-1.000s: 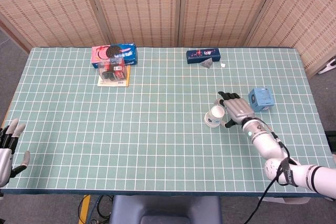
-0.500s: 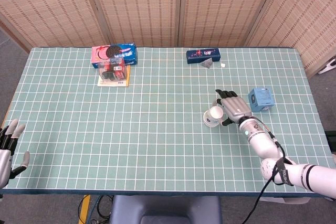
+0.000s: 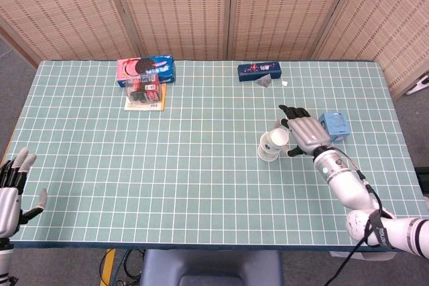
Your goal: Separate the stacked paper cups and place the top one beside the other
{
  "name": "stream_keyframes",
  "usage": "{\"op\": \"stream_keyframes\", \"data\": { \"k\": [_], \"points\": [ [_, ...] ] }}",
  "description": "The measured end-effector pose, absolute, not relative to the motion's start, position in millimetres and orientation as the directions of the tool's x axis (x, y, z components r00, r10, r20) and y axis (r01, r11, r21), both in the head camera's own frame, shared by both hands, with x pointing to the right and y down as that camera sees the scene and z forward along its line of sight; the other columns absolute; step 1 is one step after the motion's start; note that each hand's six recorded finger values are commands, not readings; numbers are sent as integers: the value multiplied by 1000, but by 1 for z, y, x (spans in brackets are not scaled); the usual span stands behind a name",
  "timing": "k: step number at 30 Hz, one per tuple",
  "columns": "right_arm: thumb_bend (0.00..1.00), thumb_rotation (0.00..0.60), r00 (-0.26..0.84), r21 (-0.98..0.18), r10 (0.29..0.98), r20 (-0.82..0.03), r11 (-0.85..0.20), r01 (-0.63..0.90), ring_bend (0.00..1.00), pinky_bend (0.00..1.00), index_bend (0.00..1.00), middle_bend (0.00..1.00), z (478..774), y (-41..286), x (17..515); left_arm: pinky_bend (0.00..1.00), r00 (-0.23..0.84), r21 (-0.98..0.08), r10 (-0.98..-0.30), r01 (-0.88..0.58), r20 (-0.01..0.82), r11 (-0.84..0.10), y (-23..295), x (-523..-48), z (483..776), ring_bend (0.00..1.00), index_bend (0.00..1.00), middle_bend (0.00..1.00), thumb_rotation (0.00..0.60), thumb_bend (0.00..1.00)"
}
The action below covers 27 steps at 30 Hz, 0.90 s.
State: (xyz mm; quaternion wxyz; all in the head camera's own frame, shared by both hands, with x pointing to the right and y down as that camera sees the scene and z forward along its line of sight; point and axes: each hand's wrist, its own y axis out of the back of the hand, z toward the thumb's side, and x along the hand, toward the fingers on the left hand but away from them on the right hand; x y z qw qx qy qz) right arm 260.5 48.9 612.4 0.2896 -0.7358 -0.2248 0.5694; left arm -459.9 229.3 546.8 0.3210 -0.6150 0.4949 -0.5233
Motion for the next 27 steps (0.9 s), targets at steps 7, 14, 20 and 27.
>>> {"op": "stream_keyframes", "data": {
  "k": [7, 14, 20, 27],
  "points": [
    [367, 600, 215, -713, 697, -684, -701, 3, 0, 0, 351, 0, 581, 48, 282, 0, -17, -928, -944, -192, 329, -320, 230, -469, 555, 0, 0, 0, 600, 495],
    [366, 600, 167, -715, 707, -687, -699, 17, 0, 0, 351, 0, 565, 51, 315, 0, -30, -929, -935, -132, 353, -347, 230, -476, 562, 0, 0, 0, 600, 495],
    [363, 600, 125, -692, 689, -714, -721, 24, 0, 0, 351, 0, 575, 55, 344, 0, -32, -926, -929, -103, 368, -364, 229, -478, 566, 0, 0, 0, 600, 495],
    [363, 600, 93, -664, 664, -742, -746, 36, 0, 0, 351, 0, 595, 56, 367, 0, -34, -920, -921, -68, 388, -385, 230, -479, 567, 0, 0, 0, 600, 495]
  ]
}}
